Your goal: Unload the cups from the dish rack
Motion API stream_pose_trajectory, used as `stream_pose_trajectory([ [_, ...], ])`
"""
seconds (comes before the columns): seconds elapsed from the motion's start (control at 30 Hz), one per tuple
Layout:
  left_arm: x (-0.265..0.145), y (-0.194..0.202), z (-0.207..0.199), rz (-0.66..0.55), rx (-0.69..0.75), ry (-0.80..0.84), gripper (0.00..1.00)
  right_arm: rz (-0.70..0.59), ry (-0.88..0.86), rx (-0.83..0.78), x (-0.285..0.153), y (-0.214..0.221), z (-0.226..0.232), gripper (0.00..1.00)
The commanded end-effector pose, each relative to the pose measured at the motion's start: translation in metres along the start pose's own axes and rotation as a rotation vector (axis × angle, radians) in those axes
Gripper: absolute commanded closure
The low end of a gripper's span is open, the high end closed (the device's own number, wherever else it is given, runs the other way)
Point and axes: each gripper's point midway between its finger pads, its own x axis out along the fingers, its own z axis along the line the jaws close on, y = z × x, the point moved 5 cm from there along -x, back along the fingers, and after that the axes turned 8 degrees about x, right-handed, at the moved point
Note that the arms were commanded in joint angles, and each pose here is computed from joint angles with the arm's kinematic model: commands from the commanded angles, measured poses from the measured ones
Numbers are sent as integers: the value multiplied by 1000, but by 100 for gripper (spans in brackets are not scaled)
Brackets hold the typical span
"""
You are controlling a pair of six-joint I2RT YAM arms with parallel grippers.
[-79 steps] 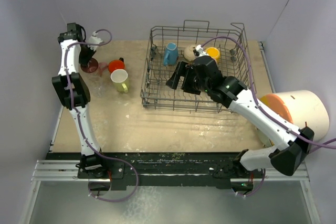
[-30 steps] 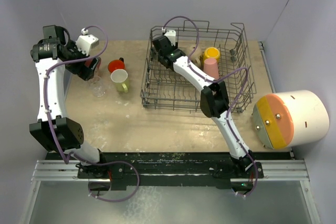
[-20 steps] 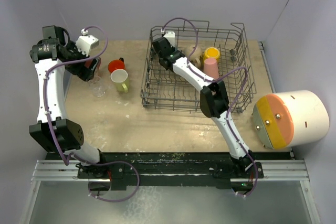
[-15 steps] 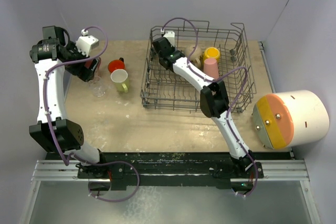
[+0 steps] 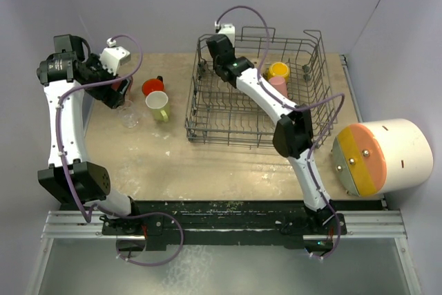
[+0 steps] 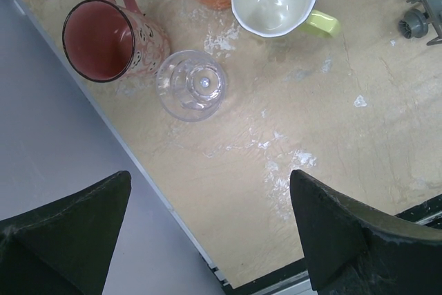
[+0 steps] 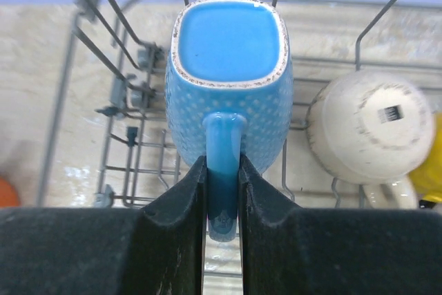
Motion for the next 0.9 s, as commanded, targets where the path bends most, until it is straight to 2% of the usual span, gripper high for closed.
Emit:
stream_pose_trajectory([
  [0.0, -23, -14, -8, -99, 69, -12, 1, -258, -112, 176, -74, -119, -3, 100],
  [0.07, -25, -17, -12, -137, 92, -2, 1, -266, -148, 227, -91, -131, -4, 100],
  [0.23, -32, -29, -24, -276, 188, 9, 1, -177, -309, 333, -146, -132, 1, 100],
  [0.53, -42, -35, -70, -504, 422, 117, 1, 163, -806, 596, -256, -79, 10, 100],
  [0.73, -63, -35, -100, -631, 651, 110, 1, 333, -1078, 729, -321, -63, 20, 100],
  [0.87, -80, -41, -115, -718, 739, 78, 1, 429, -1251, 875, -352, -55, 24, 100],
])
